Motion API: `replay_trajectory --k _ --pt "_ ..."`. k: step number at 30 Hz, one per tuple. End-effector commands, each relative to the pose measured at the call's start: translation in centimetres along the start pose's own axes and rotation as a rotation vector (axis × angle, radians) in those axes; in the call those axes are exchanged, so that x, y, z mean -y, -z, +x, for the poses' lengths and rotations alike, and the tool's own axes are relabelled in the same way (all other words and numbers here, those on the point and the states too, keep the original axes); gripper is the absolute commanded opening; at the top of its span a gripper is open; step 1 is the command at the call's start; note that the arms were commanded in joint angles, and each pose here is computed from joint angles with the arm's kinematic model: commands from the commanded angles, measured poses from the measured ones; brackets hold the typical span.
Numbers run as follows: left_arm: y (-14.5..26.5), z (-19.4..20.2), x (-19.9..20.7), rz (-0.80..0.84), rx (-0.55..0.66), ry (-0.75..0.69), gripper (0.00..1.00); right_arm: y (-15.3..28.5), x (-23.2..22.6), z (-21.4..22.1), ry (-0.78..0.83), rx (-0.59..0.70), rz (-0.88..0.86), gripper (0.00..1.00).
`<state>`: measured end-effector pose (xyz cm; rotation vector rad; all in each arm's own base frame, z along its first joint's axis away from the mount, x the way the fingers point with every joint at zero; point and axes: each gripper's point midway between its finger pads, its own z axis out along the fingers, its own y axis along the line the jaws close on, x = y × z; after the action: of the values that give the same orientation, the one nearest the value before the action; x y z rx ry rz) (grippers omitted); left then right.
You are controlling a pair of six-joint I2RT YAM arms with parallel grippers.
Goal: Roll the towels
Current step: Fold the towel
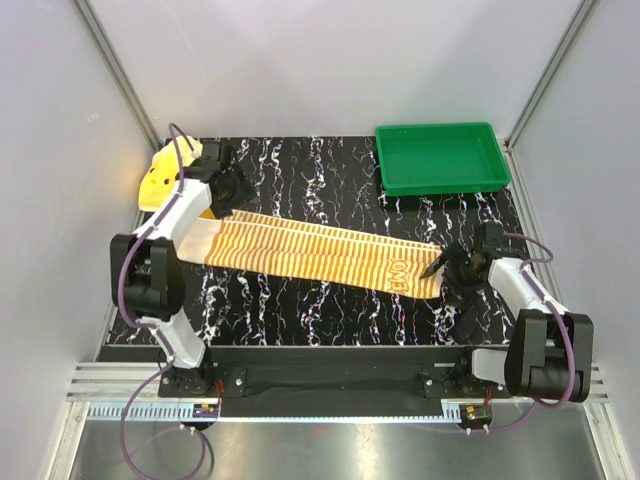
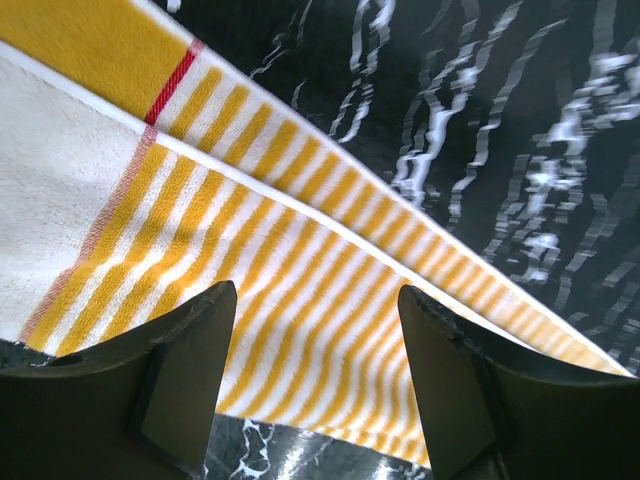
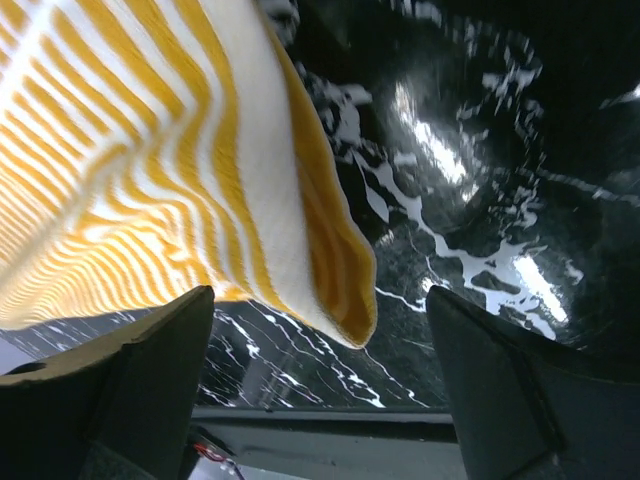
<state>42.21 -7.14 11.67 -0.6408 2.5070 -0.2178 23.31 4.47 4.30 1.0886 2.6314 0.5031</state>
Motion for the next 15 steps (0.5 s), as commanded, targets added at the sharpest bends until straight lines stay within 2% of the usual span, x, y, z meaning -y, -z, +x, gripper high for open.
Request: replay_trajectory --k 1,4,5,6,14,15 --pt "3.8 -1.0 -0.1 0.072 0.057 0.012 0.72 -0.6 0.0 1.0 -0.038 -0.010 0.009 0.91" --pt "5.1 0.0 -1.0 0.099 0.056 0.023 0.72 -1.1 0.0 0.9 -0.039 -0.009 0.015 0.82" --pt "5.5 0.1 -1.3 0.101 0.062 0.022 0.72 -1.3 -0.1 0.8 -0.040 -0.005 0.017 0.74" --pt "6.2 0.3 -1.6 0.107 0.071 0.022 0.72 -1.4 -0.1 0.6 -0.041 -0.002 0.018 0.72" --pt "6.7 2.3 -5.1 0.066 0.055 0.016 0.73 -2.5 -0.1 -0.8 -0.042 0.032 0.041 0.44" --pt "6.8 2.4 -5.5 0.061 0.053 0.016 0.73 -2.4 -0.3 -1.0 -0.037 0.034 0.037 0.35"
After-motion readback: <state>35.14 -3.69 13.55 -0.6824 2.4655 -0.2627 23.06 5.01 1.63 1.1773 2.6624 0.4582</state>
